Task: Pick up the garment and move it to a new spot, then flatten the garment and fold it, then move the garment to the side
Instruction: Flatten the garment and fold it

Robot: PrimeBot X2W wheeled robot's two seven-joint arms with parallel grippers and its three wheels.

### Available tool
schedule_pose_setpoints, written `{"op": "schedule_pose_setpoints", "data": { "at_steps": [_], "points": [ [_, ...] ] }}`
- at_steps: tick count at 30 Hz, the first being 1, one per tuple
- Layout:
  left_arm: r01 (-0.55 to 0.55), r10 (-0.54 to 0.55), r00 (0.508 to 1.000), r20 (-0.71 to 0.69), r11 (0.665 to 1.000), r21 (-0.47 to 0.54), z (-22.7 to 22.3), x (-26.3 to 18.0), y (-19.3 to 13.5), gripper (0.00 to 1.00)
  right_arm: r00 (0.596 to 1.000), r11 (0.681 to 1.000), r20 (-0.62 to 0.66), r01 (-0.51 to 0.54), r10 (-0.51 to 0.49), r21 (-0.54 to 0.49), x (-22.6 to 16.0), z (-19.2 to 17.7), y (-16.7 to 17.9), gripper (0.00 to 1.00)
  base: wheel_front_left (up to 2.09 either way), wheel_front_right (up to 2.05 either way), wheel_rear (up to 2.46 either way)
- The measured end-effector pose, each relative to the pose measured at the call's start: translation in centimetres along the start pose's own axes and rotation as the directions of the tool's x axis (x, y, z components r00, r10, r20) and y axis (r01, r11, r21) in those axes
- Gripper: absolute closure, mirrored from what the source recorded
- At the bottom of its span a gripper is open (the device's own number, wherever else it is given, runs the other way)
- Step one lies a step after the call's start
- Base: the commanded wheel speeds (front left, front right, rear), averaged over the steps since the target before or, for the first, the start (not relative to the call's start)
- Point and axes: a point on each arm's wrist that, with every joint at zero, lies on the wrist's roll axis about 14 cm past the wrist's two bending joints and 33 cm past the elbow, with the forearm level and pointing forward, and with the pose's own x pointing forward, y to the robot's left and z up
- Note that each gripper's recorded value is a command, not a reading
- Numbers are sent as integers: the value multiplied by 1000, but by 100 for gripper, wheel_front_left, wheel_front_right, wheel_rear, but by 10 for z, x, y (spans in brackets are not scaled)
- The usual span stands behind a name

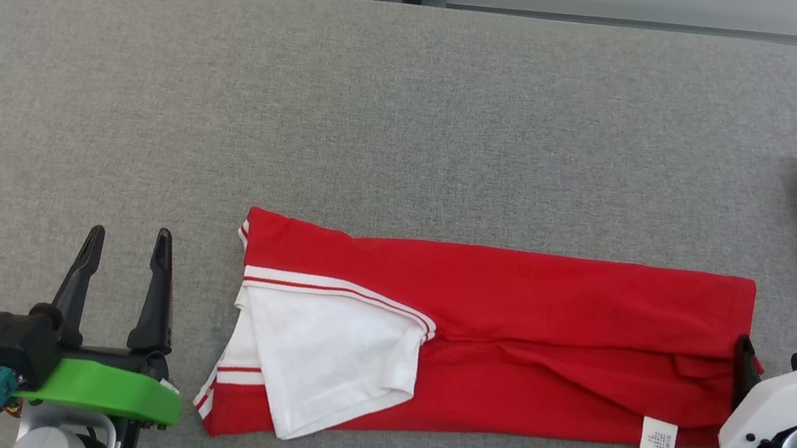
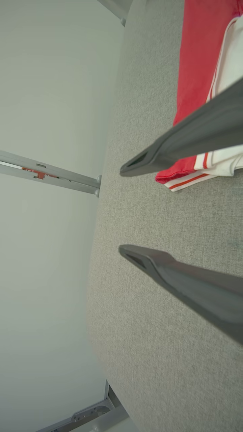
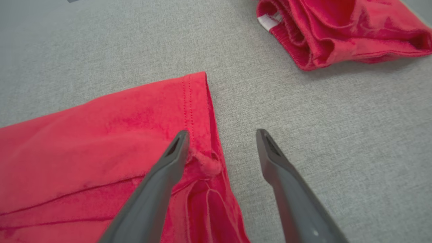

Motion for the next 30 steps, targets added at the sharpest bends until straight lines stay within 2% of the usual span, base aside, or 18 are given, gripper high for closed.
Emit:
{"op": "schedule_pose_setpoints", "data": {
  "at_steps": [9,16,17,18,19,25,30],
  "points": [
    [-7,6,1000,-12,1000,-12,-4,-3,2,0,988,999,-148,-44,46,13,8,-41,18,0,0,0,0],
    [-18,17,1000,-16,1000,-15,-5,-5,6,0,982,998,-176,-63,61,-6,13,-46,22,0,0,0,0],
    [-19,18,1000,-17,1000,-15,-5,-5,6,0,982,998,-179,-65,62,-9,14,-46,22,14,0,0,0],
    [-19,19,1000,-18,1000,-15,-5,-5,6,0,981,998,-181,-68,65,-9,14,-45,23,94,0,0,0],
    [-20,20,1000,-20,1000,-15,-6,-6,6,0,981,997,-184,-72,69,-11,15,-45,24,100,0,0,0],
    [-25,25,999,-22,1000,-15,-6,-6,8,0,984,996,-157,-83,78,-30,16,-37,25,100,0,0,0],
    [-18,17,1000,-23,1000,-12,-6,-6,5,0,998,1000,-63,-21,21,-4,9,-13,-1,100,0,0,0]
  ]
}}
